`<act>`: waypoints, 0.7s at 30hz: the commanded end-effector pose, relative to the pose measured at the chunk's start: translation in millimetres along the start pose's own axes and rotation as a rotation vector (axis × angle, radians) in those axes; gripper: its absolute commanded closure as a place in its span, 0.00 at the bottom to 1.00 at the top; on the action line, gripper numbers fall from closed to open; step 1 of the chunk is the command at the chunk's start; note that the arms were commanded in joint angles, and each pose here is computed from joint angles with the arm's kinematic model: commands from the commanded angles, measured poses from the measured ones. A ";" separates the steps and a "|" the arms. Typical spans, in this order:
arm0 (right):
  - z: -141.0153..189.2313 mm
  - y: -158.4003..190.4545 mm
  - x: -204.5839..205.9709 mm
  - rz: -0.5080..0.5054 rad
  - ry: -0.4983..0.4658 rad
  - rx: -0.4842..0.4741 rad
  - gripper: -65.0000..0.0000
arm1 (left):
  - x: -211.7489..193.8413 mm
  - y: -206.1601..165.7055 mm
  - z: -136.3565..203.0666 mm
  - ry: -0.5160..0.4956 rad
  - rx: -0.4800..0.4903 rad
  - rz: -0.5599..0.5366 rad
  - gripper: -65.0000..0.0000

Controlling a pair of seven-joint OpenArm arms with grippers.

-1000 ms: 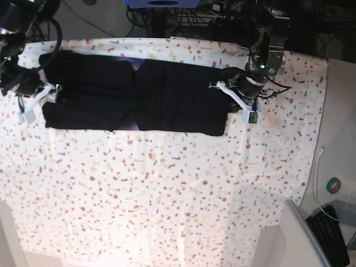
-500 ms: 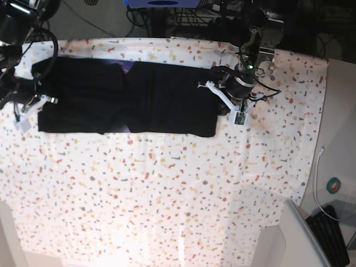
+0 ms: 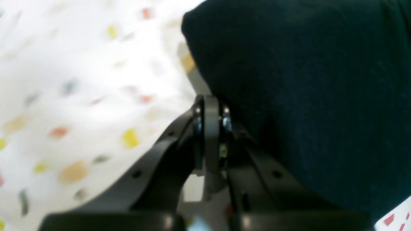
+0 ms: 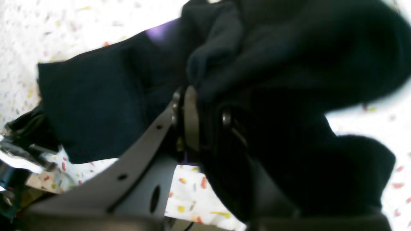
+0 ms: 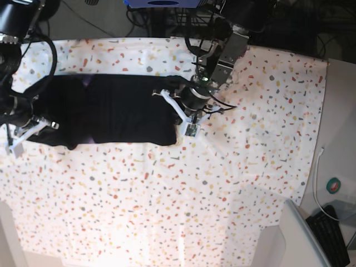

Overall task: Layout the t-shirt on the table in an organized manner, then fold the t-shirt properly
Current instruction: 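Grasp the folded strip end with both grippers, then fold the strip over again with both grippers toward the right gripper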

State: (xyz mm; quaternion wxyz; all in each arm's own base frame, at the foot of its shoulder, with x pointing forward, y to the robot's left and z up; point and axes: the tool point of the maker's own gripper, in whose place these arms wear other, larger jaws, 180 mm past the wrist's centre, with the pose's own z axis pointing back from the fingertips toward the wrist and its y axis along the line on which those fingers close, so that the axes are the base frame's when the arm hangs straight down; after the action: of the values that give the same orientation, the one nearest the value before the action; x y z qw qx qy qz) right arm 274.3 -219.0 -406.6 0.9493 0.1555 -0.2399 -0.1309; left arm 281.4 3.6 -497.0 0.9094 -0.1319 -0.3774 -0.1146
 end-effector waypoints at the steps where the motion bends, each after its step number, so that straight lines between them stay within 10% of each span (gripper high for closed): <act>1: 5.5 9.1 16.2 0.023 -0.048 0.014 1.00 | -19.6 -21.0 0.3 0.087 -0.062 0.013 1.00; 21: -6.6 137.9 -28.9 -0.055 0.022 0.181 1.00 | -19.4 -35.8 0.1 0.088 -0.090 0.005 1.00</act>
State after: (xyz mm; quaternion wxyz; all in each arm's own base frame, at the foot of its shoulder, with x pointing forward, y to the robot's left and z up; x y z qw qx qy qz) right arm 271.7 -84.7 -382.9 0.9353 0.2398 -0.2232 -0.1340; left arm 276.6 -15.5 -496.3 0.9087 -0.1483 -0.3694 -0.1262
